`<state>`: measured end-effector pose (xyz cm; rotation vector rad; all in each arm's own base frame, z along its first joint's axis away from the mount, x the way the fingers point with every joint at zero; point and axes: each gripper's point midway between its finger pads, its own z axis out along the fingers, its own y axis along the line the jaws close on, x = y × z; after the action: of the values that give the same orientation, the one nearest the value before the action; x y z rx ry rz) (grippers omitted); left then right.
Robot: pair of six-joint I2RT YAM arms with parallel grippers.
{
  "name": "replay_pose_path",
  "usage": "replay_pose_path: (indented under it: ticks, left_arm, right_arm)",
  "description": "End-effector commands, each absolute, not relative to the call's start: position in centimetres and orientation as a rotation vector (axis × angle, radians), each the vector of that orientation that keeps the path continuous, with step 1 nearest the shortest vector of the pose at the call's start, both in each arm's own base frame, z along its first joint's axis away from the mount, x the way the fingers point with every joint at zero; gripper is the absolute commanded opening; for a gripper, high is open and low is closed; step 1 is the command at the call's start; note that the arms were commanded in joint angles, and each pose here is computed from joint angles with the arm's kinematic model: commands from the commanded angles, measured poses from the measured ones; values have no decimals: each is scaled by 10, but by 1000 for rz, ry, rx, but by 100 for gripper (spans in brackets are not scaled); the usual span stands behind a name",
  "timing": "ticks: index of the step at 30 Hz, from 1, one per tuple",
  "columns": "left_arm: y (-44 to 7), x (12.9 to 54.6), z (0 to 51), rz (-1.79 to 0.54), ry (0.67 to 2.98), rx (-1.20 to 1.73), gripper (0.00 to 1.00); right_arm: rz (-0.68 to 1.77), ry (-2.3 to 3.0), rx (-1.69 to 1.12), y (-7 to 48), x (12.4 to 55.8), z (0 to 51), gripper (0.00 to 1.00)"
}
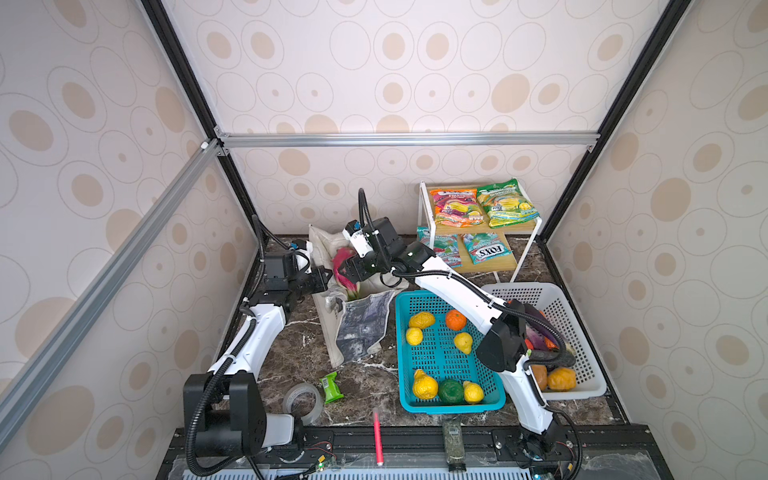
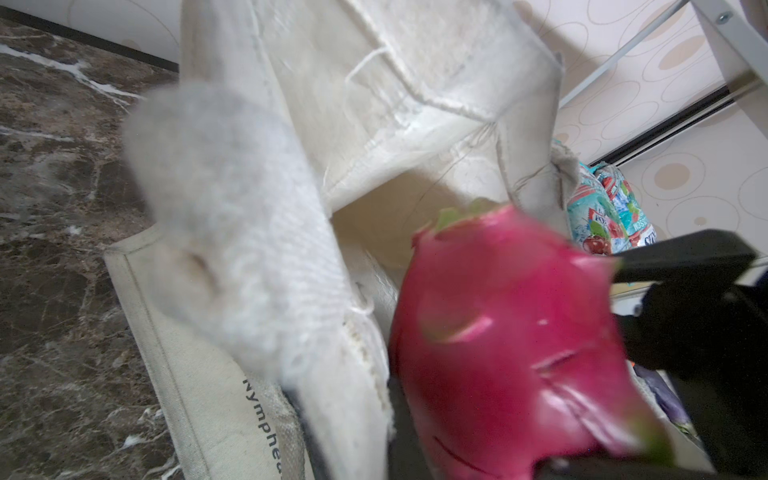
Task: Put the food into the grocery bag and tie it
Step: 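Carry the dragon fruit into the tote bag and lower it inside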
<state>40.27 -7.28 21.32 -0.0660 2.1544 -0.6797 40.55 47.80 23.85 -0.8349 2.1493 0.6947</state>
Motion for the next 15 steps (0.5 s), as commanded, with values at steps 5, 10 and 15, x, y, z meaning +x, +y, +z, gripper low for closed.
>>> replay_pose_path:
  ticks: [5, 10, 15]
  left_arm:
    - [-77, 401, 242, -663, 2070, 15, 0]
    - [-78, 400, 252, -664, 2043, 27, 0]
    - [-71, 397, 265, -616, 2025, 13, 0]
  right_arm:
    - [652, 2218, -831, 491, 418, 194, 47]
    - [497, 2321, -786, 481, 432, 143, 44]
    - [319, 2385, -697, 455, 447, 118, 44]
